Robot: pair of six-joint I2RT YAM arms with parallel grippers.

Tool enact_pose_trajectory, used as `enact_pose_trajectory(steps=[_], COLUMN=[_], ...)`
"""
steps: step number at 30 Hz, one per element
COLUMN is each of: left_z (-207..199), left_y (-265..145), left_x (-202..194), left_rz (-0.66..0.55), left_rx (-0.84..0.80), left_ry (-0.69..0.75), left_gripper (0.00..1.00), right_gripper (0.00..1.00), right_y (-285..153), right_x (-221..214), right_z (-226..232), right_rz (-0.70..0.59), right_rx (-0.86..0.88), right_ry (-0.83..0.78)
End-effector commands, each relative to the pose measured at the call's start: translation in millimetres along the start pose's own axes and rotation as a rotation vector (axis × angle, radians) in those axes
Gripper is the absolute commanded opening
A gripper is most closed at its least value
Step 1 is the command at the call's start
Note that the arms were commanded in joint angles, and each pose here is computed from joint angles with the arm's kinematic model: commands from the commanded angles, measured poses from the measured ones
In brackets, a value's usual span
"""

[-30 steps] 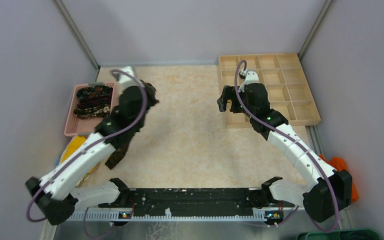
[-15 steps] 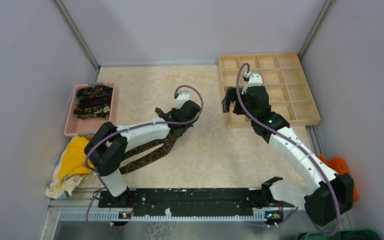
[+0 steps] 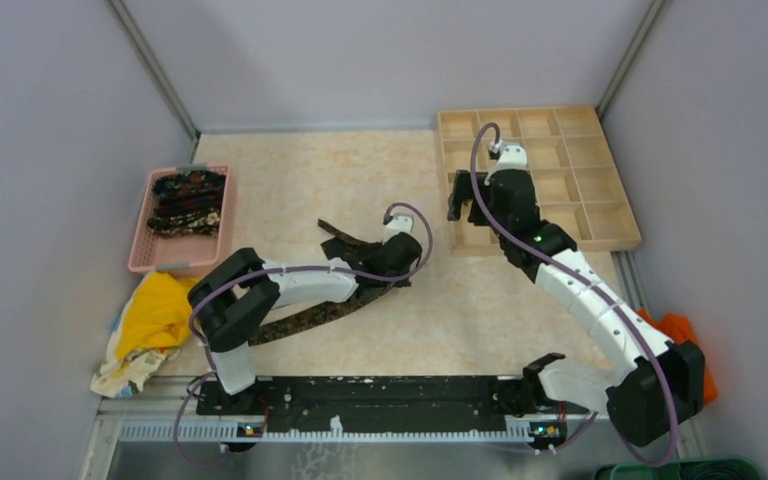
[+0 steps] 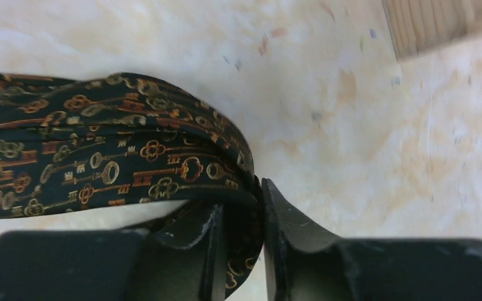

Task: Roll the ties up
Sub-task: Place the tie at the center of the board.

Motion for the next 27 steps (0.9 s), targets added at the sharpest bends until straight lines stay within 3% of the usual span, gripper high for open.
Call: enact_pose_trajectory(steps=[1,4,9,14,16,19,23,27], left_z=[-15,-19,-17,1,7,26,68,107], left_y=[-4,-5,-23,-64,-79,-96,-126,-153], left_x=[-20,-25,-13,14,24,34,52,60], left_rz=[0.048,0.068,0.045,-0.065,-0.099,-0.124,-0.244,-0.35], left_rx=[-0.162,-0.211,-0.233,-0.237,-0.23,-0.134,0.055,0.211], left_ry=[0.027,0.052,0.03,-0.009,-0.018,-0.06,-0.204,-0.316], left_gripper=[0.36,0.59,0.63,0.78,0.8,0.75,0.36,0.34], right_gripper=[0.98,0.98,0.99,0.99,0.99,0.99,0.99,0.99], right_y=[6,12,18,29,32,35,39,37], right_x=[24,27,36,32,29,25,5,-33], right_z=[3,8,15,25,28,36,61,105], right_rz=[-0.03,-0.023,-0.019,0.024,0.028,0.043,0.117,0.202], right_rx=[-0.018,0.008,0.038,0.087,0.109,0.151,0.198,0.242], right_ry=[0.003,0.005,-0.008,-0.015,-0.011,-0.019,-0.157,-0.339])
Point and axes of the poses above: each gripper's point midway between its finger pads, its own y axis out along the fingers, its own z axis along the line the jaws close on, x = y × z, the point moved 5 cm from there along -y, back along the fingers, and after that the axes turned 5 degrees about -y, right-handed, at the moved point
